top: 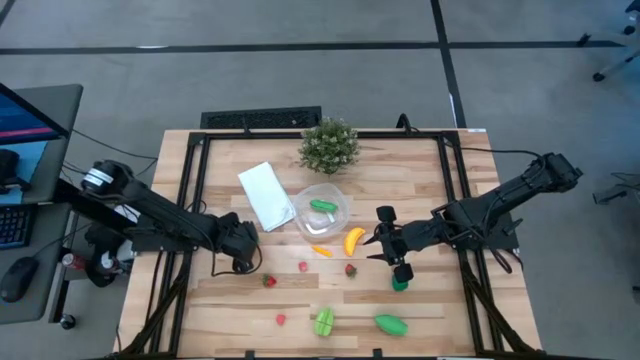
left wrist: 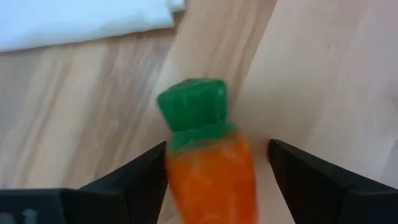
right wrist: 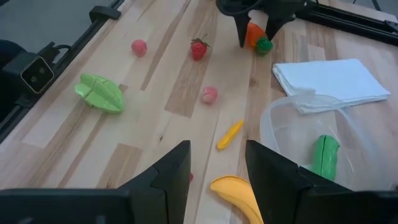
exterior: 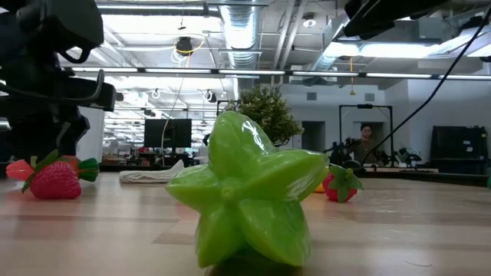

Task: Pick and placing Produce into tupperware
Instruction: Put the orange carrot into the transparent bin, then put the yellow banana into the transparent bin

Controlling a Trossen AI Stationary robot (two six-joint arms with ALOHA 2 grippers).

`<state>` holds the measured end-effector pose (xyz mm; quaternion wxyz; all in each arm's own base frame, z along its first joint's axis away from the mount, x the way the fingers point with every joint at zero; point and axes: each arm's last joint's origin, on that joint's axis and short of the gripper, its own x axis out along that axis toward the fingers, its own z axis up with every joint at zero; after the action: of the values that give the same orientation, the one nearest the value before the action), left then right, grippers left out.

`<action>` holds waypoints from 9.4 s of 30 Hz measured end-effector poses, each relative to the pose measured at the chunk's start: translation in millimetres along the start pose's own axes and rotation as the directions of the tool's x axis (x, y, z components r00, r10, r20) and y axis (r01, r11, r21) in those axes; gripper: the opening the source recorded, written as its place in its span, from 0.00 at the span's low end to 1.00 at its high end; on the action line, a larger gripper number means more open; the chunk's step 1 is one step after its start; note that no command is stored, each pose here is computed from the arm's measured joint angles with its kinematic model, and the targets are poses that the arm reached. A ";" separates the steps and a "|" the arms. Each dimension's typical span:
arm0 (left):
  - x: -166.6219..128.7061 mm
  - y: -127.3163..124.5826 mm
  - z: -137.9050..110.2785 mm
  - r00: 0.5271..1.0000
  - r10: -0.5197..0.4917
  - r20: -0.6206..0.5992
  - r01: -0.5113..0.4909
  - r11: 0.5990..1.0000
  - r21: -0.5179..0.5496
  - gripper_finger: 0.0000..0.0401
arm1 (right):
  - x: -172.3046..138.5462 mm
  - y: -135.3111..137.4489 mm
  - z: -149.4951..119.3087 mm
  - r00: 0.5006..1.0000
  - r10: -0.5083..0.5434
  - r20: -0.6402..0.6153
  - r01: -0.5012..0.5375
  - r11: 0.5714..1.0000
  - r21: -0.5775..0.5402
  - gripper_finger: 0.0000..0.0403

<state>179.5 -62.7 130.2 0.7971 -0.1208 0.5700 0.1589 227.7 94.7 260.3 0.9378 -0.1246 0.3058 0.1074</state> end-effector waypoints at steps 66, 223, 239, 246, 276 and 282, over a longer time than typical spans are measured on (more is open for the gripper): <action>-2.2 0.9 -0.7 1.000 -0.011 -0.001 0.011 1.000 0.000 0.42 | 0.1 0.1 0.0 1.000 0.000 0.000 0.000 1.000 0.000 0.36; 50.9 54.4 188.1 0.839 -0.343 0.423 0.098 0.859 0.502 0.45 | 4.3 1.0 -2.6 1.000 0.002 -0.029 -0.002 1.000 0.001 0.36; 51.2 56.3 188.8 0.851 -0.284 0.442 0.050 0.881 0.471 0.54 | 4.7 -1.1 -2.5 1.000 -0.005 -0.027 0.005 1.000 -0.008 0.36; 44.0 55.5 190.1 0.840 -0.289 0.460 0.042 0.878 0.476 0.57 | 4.7 -1.2 -2.3 1.000 -0.005 -0.025 0.005 1.000 -0.008 0.36; -100.6 -8.3 96.9 0.966 -0.258 0.003 0.239 0.900 0.364 0.57 | 8.4 -40.6 -18.7 0.978 -0.114 -0.175 0.127 0.990 0.067 0.36; -95.0 -20.2 60.6 0.984 -0.169 0.049 0.141 0.926 0.350 0.57 | 13.1 -50.0 -24.0 0.971 -0.099 -0.217 0.112 0.993 0.044 0.36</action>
<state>211.7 -69.6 239.9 0.8376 -0.0176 0.5460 -0.0023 238.8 41.8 242.1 0.9069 -0.1252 0.4009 0.0347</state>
